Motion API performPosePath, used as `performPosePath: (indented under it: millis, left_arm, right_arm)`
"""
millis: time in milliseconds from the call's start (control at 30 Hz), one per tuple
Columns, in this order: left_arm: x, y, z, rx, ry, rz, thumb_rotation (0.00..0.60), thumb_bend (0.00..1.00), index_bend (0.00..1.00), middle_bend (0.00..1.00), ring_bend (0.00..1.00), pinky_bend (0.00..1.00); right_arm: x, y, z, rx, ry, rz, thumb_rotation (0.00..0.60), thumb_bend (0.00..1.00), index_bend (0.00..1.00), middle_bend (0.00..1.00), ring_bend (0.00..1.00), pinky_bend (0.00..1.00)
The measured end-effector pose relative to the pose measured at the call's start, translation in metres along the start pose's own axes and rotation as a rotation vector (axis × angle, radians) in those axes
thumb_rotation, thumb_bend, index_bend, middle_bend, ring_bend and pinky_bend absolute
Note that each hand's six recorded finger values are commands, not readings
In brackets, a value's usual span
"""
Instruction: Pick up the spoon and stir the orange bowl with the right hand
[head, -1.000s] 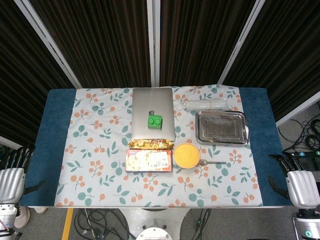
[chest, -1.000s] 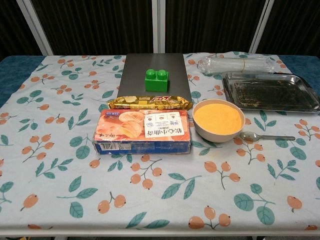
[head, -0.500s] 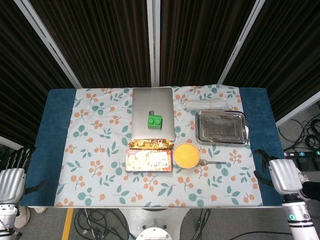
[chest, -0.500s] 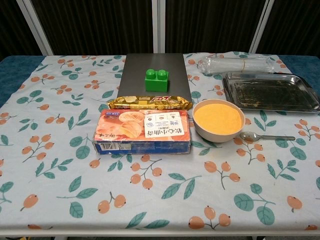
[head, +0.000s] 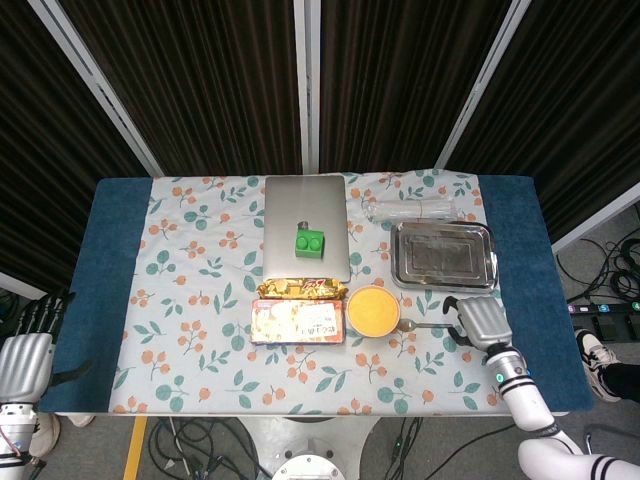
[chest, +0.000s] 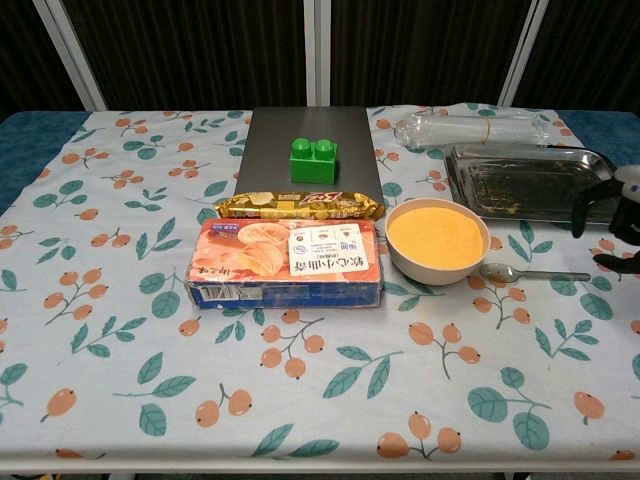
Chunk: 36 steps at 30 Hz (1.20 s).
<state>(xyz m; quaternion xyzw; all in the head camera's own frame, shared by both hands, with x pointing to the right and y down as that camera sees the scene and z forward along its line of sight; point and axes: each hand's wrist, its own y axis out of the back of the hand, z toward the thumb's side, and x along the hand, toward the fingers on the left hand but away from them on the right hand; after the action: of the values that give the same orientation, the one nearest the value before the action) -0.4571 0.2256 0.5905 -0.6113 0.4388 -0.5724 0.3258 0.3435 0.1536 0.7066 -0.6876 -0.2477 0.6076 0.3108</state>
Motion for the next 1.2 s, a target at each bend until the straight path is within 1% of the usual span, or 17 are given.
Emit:
performPosePath:
  millis: [100, 200, 367, 567, 633, 767, 1200]
  left_arm:
    - [0.000, -0.001, 0.000, -0.002, 0.002, -0.001, 0.600, 0.11, 0.11, 0.08, 0.03, 0.07]
    - [0.000, -0.003, -0.002, -0.004, 0.007, -0.006, 0.600, 0.11, 0.11, 0.08, 0.03, 0.07]
    - [-0.001, -0.004, -0.003, -0.008, 0.010, -0.011, 0.600, 0.11, 0.11, 0.08, 0.03, 0.07]
    - [-0.001, -0.005, -0.004, -0.012, 0.013, -0.011, 0.600, 0.11, 0.11, 0.08, 0.03, 0.07]
    - [-0.002, -0.006, -0.005, -0.013, 0.015, -0.011, 0.600, 0.11, 0.11, 0.08, 0.03, 0.07]
    - [-0.002, -0.007, -0.007, -0.015, 0.018, -0.013, 0.600, 0.11, 0.11, 0.08, 0.03, 0.07]
    - [-0.003, -0.009, -0.010, -0.020, 0.025, -0.014, 0.600, 0.11, 0.11, 0.08, 0.03, 0.07]
  right_arm:
    - [-0.011, -0.010, 0.009, 0.008, 0.004, 0.025, 0.600, 0.28, 0.45, 0.92, 0.90, 1.00]
    - [-0.017, -0.017, 0.016, 0.015, 0.009, 0.035, 0.600, 0.28, 0.46, 0.92, 0.90, 1.00]
    - [-0.020, -0.023, 0.020, 0.026, 0.012, 0.044, 0.600, 0.24, 0.47, 0.92, 0.90, 1.00]
    - [-0.022, -0.028, 0.023, 0.026, 0.009, 0.054, 0.600, 0.23, 0.48, 0.92, 0.90, 1.00]
    - [-0.023, -0.029, 0.024, 0.027, 0.009, 0.057, 0.600, 0.24, 0.49, 0.92, 0.90, 1.00]
    - [-0.024, -0.030, 0.025, 0.028, 0.007, 0.062, 0.600, 0.29, 0.49, 0.92, 0.90, 1.00]
    - [-0.029, -0.033, 0.030, 0.039, 0.004, 0.082, 0.600, 0.30, 0.52, 0.92, 0.90, 1.00]
